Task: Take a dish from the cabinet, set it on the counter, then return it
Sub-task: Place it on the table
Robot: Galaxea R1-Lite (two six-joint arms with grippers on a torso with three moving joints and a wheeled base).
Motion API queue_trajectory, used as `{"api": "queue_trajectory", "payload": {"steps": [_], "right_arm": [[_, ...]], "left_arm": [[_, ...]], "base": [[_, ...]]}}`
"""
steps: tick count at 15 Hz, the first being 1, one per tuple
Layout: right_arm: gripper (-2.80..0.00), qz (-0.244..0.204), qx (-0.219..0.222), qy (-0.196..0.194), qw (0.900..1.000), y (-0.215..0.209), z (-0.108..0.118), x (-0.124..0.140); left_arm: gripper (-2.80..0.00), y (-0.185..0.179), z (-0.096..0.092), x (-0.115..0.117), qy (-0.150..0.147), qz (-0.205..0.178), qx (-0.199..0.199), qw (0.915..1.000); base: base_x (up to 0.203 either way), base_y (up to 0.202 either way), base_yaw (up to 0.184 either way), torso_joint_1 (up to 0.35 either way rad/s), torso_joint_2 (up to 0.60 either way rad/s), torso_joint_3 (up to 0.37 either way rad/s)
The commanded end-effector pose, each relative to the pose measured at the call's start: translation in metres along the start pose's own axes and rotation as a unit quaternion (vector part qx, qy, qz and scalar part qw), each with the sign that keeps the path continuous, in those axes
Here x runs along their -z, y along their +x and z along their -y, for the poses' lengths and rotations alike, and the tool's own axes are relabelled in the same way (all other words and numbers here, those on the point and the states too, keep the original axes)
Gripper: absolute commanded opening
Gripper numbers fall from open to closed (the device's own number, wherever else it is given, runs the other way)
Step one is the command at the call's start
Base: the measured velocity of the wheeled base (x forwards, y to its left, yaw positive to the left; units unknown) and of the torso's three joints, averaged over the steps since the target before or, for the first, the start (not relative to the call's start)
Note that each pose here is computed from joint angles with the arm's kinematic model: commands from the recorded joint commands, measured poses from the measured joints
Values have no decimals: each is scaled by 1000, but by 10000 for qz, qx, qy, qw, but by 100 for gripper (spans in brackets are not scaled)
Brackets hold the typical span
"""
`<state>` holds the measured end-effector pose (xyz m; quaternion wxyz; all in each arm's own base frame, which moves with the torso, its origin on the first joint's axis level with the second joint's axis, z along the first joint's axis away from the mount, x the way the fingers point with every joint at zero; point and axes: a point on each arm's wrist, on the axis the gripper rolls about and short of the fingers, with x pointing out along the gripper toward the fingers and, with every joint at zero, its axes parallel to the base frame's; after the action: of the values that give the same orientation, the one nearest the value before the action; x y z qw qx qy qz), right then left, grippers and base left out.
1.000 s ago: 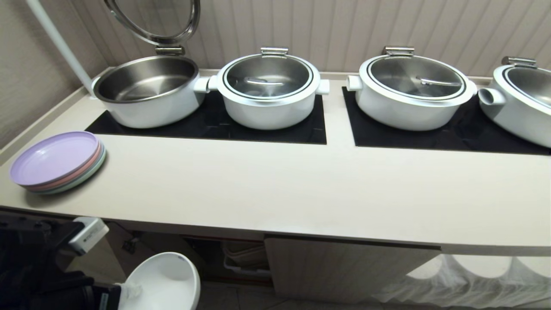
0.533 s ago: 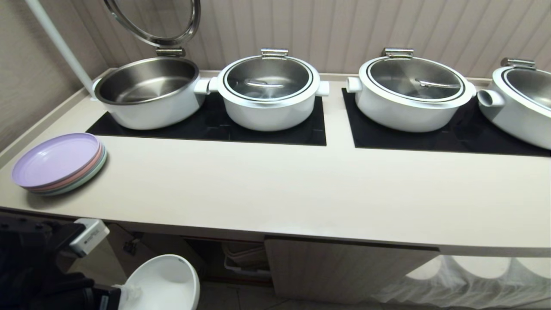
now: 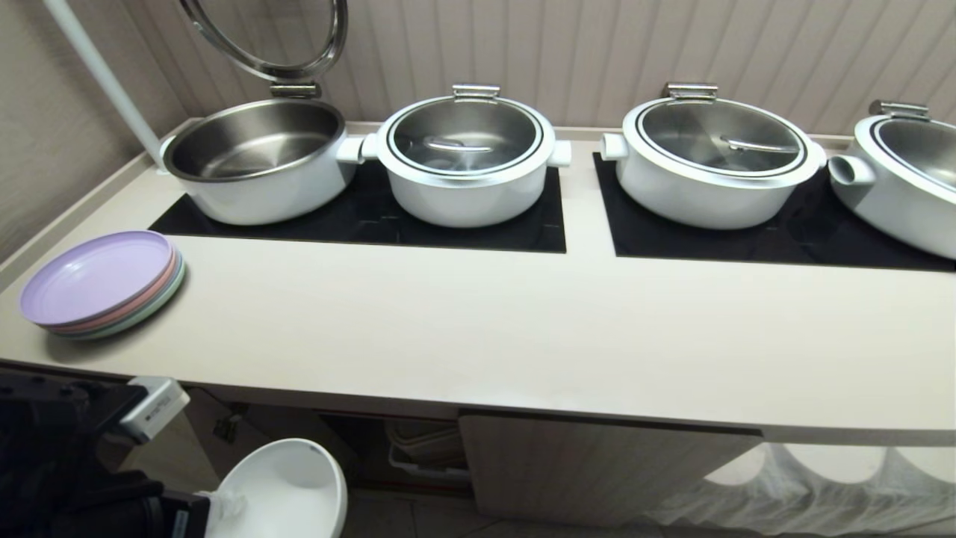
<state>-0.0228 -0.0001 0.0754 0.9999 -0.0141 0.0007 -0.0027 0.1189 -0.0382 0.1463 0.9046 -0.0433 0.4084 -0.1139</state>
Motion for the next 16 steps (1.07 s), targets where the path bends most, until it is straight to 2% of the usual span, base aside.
{"api": "queue_trajectory", "payload": {"steps": [1, 7, 12, 16], "right_arm": [[-280, -1, 0, -4, 10000, 0, 0, 0], [-280, 1, 4, -4, 10000, 0, 0, 0], [-280, 1, -3, -4, 10000, 0, 0, 0], [-280, 5, 2, -4, 10000, 0, 0, 0]], "left_arm": [[-280, -1, 0, 1, -13, 20, -18, 10000], [-280, -5, -2, 4, -42, 97, -51, 9999], [-280, -2, -5, 12, 186, -61, -106, 9998], [-280, -2, -5, 11, 184, -31, -101, 9998]], "base": [[0, 0, 0, 0, 0, 0], [0, 0, 0, 0, 0, 0], [0, 0, 0, 0, 0, 0], [0, 0, 0, 0, 0, 0]]}}
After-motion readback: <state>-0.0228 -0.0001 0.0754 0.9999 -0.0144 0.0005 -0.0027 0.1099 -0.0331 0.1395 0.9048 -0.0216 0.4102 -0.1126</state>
